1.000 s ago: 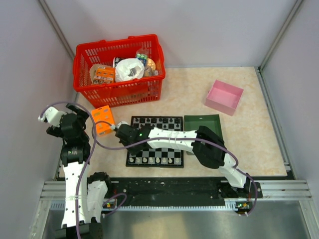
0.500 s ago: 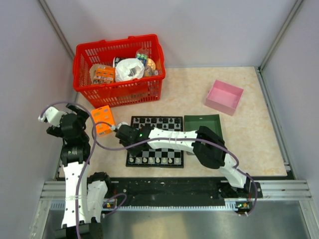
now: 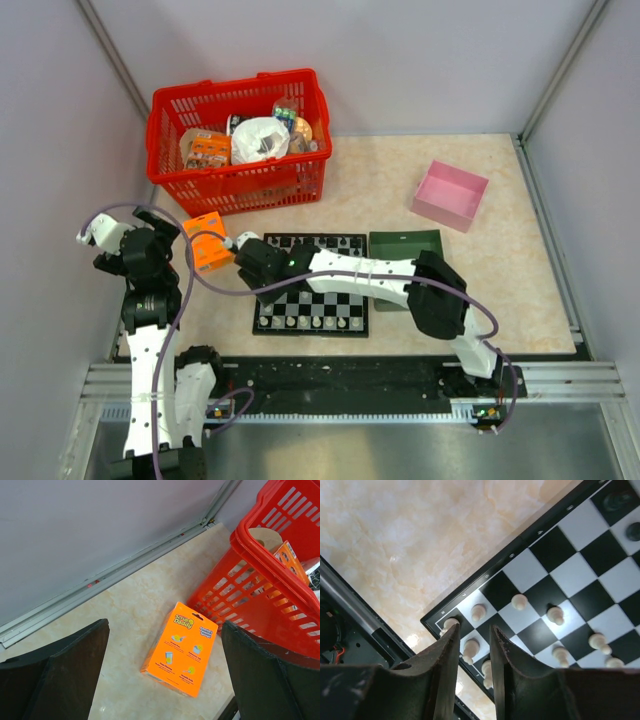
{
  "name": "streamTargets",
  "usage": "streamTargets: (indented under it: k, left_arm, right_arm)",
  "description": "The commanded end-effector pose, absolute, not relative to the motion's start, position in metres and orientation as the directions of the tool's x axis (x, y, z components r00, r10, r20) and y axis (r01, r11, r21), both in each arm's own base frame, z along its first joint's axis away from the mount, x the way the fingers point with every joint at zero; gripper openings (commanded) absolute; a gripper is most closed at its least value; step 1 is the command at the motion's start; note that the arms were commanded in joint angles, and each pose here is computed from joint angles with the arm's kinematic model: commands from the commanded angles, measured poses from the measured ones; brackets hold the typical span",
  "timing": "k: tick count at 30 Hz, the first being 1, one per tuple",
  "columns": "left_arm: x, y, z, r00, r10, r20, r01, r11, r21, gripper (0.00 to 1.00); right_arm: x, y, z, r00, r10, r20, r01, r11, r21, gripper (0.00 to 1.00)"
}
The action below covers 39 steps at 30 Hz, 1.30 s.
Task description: Set up the chess pieces on the board
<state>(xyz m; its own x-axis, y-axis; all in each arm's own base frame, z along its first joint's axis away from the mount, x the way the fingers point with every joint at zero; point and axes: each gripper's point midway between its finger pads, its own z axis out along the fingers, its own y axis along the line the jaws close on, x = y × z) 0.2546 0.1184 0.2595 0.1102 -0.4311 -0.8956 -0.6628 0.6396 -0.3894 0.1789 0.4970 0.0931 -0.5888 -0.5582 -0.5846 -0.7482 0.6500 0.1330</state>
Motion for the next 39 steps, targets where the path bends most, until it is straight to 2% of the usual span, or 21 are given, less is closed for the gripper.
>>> streamTargets:
  k: [1, 8, 29, 33, 39]
  left_arm:
    - [0.257, 0.120, 0.274, 0.158, -0.420, -0.894, -0.644, 0.642, -0.415, 0.99]
    - [0.256, 0.120, 0.273, 0.157, -0.422, -0.893, -0.644, 0.642, -0.416, 0.99]
    - [0.255, 0.121, 0.271, 0.160, -0.422, -0.892, -0.651, 0.635, -0.417, 0.99]
    - [0.255, 0.121, 0.271, 0.161, -0.421, -0.893, -0.650, 0.635, -0.417, 0.99]
    - [0.255, 0.121, 0.270, 0.158, -0.422, -0.893, -0.650, 0.636, -0.416, 0.99]
  right_arm:
    - [0.209, 0.490, 0.143, -0.574, -0.457, -0.680, -0.715, 0.685, 0.142, 0.31]
    - [0.233, 0.481, 0.120, -0.618, -0.449, -0.645, -0.676, 0.723, 0.145, 0.33]
    - [0.227, 0.498, 0.082, -0.641, -0.495, -0.586, -0.698, 0.693, 0.178, 0.34]
    - [0.227, 0.497, 0.078, -0.644, -0.498, -0.581, -0.696, 0.696, 0.175, 0.33]
    - [0.226, 0.496, 0.073, -0.645, -0.506, -0.573, -0.697, 0.696, 0.170, 0.24]
